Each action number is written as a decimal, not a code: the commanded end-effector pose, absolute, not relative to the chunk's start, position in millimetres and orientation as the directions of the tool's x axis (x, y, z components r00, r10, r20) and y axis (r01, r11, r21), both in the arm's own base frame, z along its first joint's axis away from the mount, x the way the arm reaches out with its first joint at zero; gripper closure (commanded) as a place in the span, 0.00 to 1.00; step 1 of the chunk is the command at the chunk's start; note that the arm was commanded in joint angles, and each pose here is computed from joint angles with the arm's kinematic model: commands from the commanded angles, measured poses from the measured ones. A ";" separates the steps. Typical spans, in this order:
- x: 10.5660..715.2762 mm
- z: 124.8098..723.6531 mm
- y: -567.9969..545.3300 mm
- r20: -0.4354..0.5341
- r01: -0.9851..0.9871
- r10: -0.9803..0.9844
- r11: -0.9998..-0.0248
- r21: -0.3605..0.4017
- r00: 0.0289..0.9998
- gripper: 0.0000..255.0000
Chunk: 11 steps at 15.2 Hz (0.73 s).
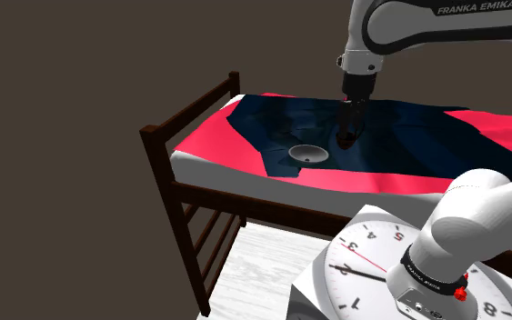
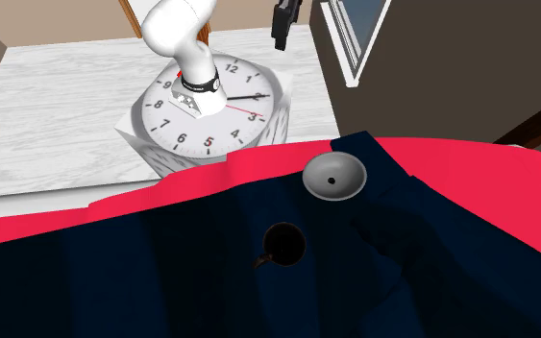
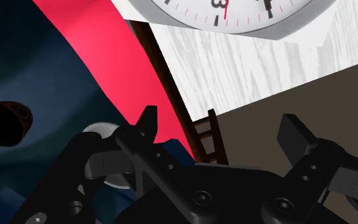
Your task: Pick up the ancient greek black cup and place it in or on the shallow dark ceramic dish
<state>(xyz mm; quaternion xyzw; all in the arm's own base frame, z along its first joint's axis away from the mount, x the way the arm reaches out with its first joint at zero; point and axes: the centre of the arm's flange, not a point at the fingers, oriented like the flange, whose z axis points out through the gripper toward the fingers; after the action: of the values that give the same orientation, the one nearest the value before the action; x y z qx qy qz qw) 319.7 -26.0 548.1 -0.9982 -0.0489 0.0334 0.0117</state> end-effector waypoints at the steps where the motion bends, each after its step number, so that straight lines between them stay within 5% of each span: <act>1: 319.7 548.1 -26.0 -0.066 0.097 0.098 -0.995 -0.027 0.993 0.00; 11: 364.3 471.9 -103.6 -0.047 0.090 0.085 -0.991 0.096 0.995 0.00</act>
<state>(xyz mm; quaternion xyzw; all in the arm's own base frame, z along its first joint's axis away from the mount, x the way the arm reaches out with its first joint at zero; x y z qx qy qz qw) 359.1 -95.1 481.8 -0.9979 -0.0436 0.0232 -0.0422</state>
